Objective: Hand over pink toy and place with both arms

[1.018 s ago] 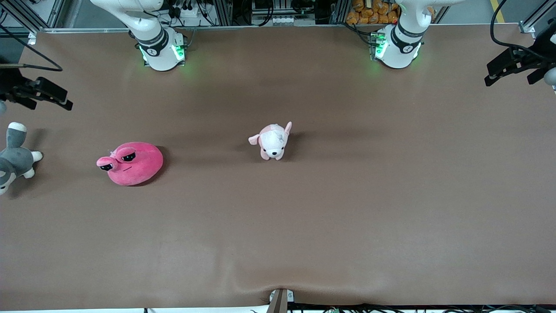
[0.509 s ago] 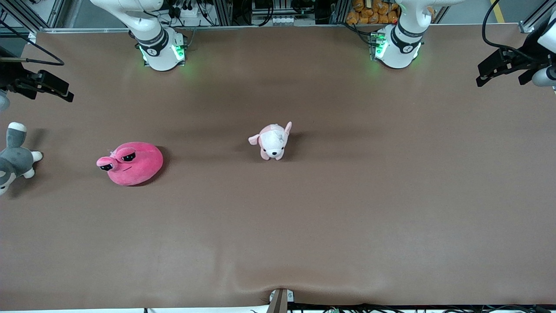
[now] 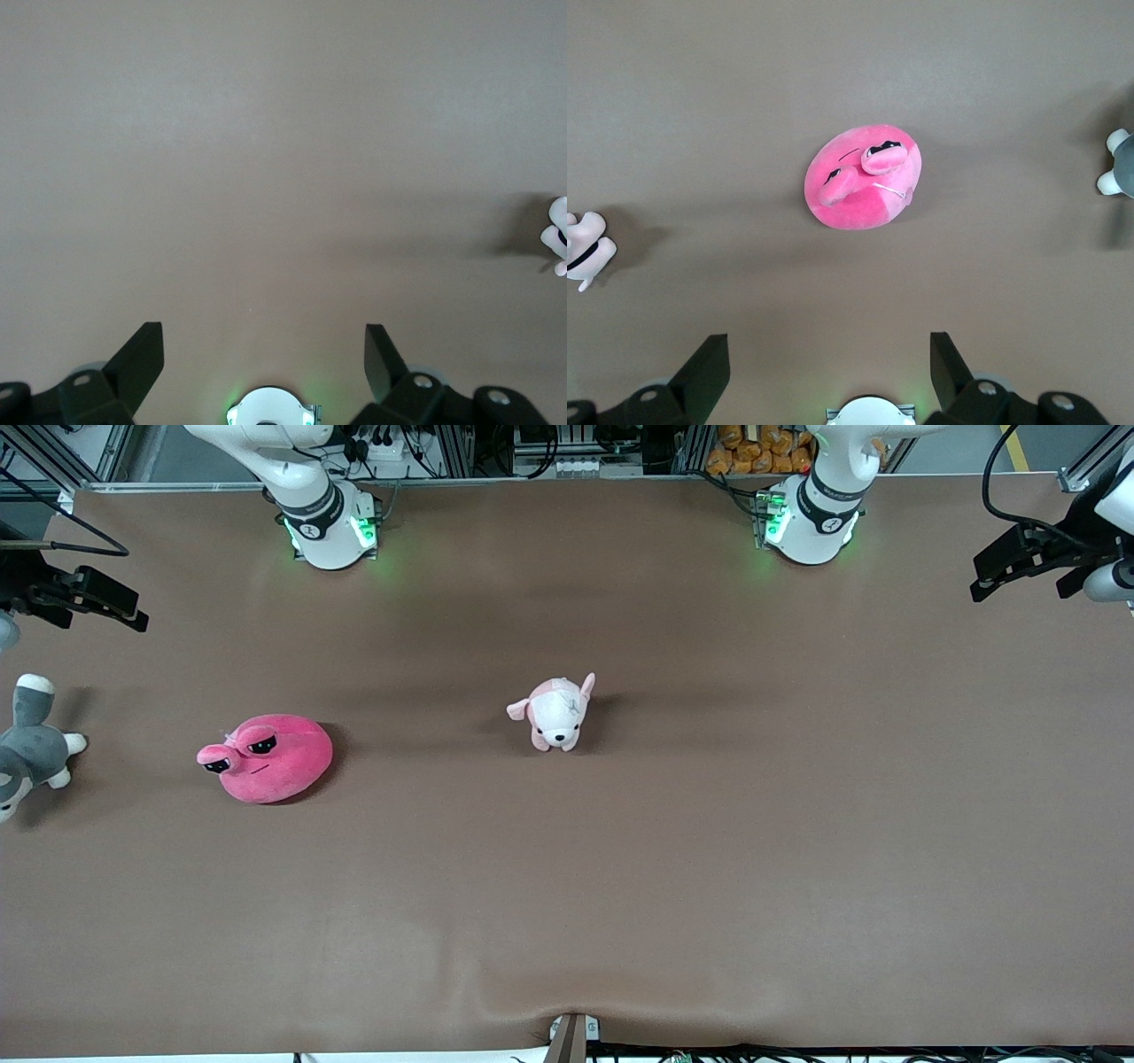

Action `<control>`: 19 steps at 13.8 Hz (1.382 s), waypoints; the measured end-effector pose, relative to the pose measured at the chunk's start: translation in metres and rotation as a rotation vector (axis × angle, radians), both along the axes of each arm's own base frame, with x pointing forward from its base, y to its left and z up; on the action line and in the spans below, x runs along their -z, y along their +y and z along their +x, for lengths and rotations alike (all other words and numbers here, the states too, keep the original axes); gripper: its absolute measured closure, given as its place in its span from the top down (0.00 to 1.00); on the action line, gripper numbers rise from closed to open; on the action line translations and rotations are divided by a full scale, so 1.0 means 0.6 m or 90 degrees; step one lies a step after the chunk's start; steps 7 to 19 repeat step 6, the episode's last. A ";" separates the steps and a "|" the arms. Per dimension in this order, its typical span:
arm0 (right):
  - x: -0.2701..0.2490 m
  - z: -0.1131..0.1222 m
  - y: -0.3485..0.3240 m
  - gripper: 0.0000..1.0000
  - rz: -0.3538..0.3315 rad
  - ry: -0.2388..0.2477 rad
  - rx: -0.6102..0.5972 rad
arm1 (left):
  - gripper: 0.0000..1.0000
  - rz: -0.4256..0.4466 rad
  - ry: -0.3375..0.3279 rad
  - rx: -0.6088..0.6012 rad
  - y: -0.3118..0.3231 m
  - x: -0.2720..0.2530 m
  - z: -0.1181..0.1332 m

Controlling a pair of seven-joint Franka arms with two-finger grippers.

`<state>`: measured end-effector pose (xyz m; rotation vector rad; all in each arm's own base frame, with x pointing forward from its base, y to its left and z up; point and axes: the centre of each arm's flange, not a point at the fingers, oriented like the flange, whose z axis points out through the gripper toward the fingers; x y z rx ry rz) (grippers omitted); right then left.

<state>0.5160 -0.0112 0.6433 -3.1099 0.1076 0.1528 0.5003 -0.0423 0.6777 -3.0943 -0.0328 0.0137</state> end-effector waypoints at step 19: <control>0.000 0.000 0.000 1.00 0.000 0.001 -0.004 | 1.00 0.002 0.009 0.011 -0.016 0.002 -0.004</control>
